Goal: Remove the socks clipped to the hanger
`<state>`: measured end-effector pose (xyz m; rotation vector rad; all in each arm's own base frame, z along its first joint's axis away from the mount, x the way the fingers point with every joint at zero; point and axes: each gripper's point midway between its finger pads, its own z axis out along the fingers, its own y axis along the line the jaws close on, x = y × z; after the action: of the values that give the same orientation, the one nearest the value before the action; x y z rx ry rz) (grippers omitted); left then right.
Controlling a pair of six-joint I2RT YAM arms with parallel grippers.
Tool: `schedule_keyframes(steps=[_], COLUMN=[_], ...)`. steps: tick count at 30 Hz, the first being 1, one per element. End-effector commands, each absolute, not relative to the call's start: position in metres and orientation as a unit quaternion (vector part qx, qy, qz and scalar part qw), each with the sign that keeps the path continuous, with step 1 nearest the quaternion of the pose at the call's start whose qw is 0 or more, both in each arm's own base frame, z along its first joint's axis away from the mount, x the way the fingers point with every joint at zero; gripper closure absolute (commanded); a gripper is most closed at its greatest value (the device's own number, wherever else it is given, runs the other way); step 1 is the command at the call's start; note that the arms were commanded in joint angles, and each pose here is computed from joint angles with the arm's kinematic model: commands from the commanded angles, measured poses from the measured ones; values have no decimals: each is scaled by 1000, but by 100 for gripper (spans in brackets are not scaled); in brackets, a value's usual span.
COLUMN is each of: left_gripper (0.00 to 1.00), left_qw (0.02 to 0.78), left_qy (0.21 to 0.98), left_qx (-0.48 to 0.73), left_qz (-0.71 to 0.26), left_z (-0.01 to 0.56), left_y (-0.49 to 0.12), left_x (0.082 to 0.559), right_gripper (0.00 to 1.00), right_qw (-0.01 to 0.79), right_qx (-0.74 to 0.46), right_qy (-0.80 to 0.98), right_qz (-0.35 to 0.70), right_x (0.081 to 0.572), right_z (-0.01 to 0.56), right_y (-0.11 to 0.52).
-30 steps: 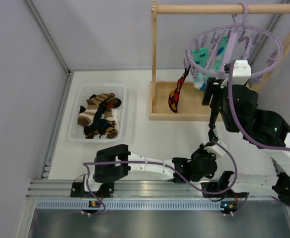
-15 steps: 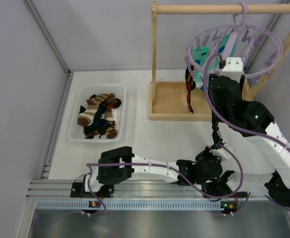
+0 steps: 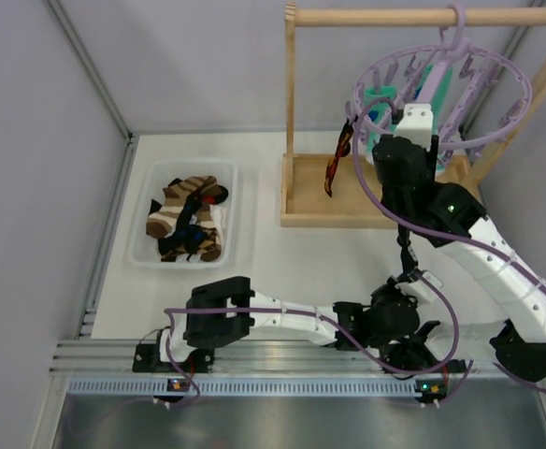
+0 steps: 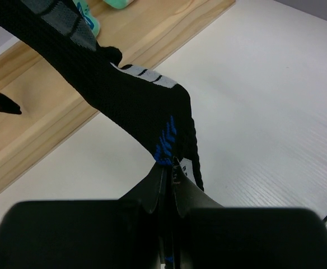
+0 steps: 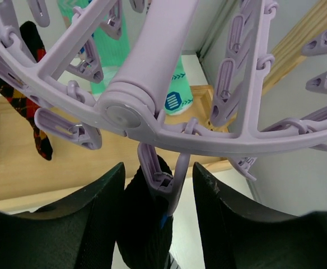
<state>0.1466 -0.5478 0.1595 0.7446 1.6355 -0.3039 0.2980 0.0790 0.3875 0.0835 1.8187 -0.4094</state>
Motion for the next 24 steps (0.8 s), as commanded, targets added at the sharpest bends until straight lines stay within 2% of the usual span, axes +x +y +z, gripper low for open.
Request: schedule_keyframes(steps=[1, 13, 16, 18, 20, 24], left_gripper=[100, 100, 100, 100, 100, 100], left_qw=[624, 620, 620, 618, 617, 609], left_qy=[700, 699, 699, 701, 701, 708], left_qx=[304, 309, 309, 307, 310, 307], left_qz=[-167, -177, -178, -180, -179, -181], left_z=[191, 190, 190, 189, 186, 176], left_y=[-557, -561, -561, -561, -560, -557], left_x=[139, 131, 130, 130, 130, 130], right_gripper=[51, 56, 66, 68, 78, 87], right_qw=[625, 643, 643, 642, 644, 645], right_qx=[80, 99, 99, 100, 101, 99], right_qy=[753, 729, 728, 728, 727, 728], right_qz=[-189, -213, -217, -219, -217, -212], right_x=[303, 302, 305, 306, 307, 306], right_z=[403, 407, 407, 406, 407, 409], right_y=[68, 57, 58, 57, 58, 58])
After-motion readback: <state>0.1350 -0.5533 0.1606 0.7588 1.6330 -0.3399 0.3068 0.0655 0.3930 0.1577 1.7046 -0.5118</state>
